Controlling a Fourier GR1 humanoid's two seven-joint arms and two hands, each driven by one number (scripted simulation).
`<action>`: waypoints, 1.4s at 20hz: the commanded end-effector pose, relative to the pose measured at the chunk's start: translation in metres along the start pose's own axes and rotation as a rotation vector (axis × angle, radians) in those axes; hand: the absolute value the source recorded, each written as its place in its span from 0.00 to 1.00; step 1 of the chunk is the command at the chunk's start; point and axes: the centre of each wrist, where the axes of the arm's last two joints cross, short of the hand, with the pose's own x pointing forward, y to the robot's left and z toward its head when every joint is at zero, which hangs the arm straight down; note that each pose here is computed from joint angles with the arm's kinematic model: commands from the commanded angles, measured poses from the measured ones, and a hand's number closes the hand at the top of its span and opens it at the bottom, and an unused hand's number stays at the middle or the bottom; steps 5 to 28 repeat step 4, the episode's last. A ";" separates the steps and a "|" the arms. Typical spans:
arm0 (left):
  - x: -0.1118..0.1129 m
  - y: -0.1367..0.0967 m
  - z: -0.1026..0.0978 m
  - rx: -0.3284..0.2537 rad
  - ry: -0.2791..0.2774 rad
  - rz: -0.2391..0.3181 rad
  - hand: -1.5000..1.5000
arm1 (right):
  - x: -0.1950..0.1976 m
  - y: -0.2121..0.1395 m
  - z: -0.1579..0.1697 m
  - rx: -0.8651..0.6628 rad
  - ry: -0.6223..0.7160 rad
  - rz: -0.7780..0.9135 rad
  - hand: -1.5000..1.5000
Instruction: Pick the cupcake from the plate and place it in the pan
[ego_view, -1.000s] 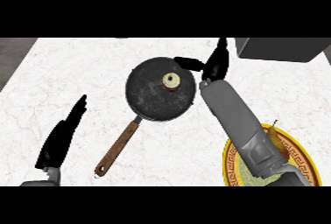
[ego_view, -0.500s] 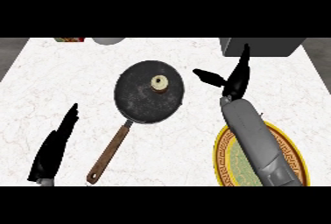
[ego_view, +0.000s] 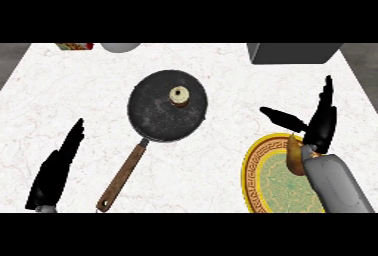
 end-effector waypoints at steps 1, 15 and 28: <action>0.017 0.008 -0.003 -0.001 -0.002 -0.004 0.50 | -0.004 -0.055 0.010 0.034 -0.024 0.022 0.00; 0.007 -0.003 0.010 -0.021 -0.006 0.004 0.50 | -0.016 -0.080 0.004 0.013 -0.010 -0.003 0.00; 0.007 -0.003 0.010 -0.021 -0.006 0.004 0.50 | -0.016 -0.080 0.004 0.013 -0.010 -0.003 0.00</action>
